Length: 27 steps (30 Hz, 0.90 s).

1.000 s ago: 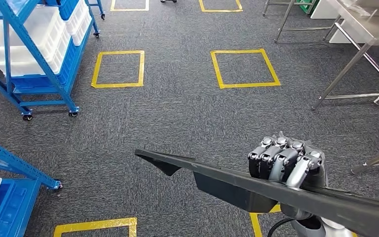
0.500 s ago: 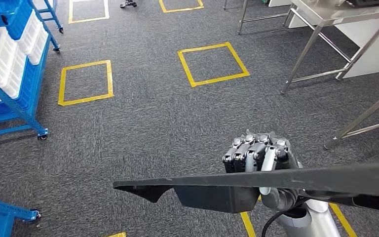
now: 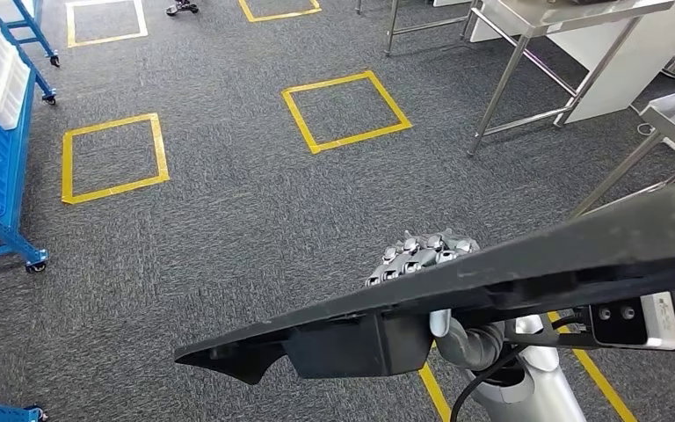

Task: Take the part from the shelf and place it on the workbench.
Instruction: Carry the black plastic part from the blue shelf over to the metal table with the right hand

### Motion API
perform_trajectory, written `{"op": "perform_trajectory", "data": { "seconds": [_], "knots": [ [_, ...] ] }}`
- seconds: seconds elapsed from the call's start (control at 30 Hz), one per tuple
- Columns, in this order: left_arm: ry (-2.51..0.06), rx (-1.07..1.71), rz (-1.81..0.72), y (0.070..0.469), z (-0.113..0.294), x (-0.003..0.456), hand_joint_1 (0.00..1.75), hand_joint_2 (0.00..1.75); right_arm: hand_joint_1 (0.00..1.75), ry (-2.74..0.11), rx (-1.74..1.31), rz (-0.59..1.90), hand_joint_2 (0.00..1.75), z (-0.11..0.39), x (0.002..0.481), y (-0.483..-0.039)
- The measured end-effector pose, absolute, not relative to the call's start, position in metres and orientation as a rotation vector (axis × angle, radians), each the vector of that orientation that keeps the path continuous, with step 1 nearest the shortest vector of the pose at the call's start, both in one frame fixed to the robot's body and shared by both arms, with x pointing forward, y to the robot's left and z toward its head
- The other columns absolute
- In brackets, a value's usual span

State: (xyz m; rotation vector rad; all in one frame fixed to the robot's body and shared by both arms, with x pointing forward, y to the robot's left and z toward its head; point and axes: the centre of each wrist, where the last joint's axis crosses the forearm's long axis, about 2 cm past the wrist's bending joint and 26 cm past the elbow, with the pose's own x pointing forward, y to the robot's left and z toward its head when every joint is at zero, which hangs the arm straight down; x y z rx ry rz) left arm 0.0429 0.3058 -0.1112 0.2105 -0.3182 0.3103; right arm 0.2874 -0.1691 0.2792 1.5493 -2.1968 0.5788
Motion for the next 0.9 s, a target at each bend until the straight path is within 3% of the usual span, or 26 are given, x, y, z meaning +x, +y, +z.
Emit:
{"op": "perform_trajectory", "data": {
  "seconds": [0.53, 0.9],
  "knots": [
    [-0.313, 0.244, 0.303, 0.305, -0.111, 0.039, 0.0, 1.75, 1.69, -2.243, 1.468, 0.493, 1.75, 0.264, 0.301, -0.168],
    [-0.325, 0.315, 0.355, 0.33, -0.111, 0.035, 0.0, 1.75, 1.69, -2.246, 1.413, 0.449, 1.75, 0.253, 0.296, -0.22]
  ]
}}
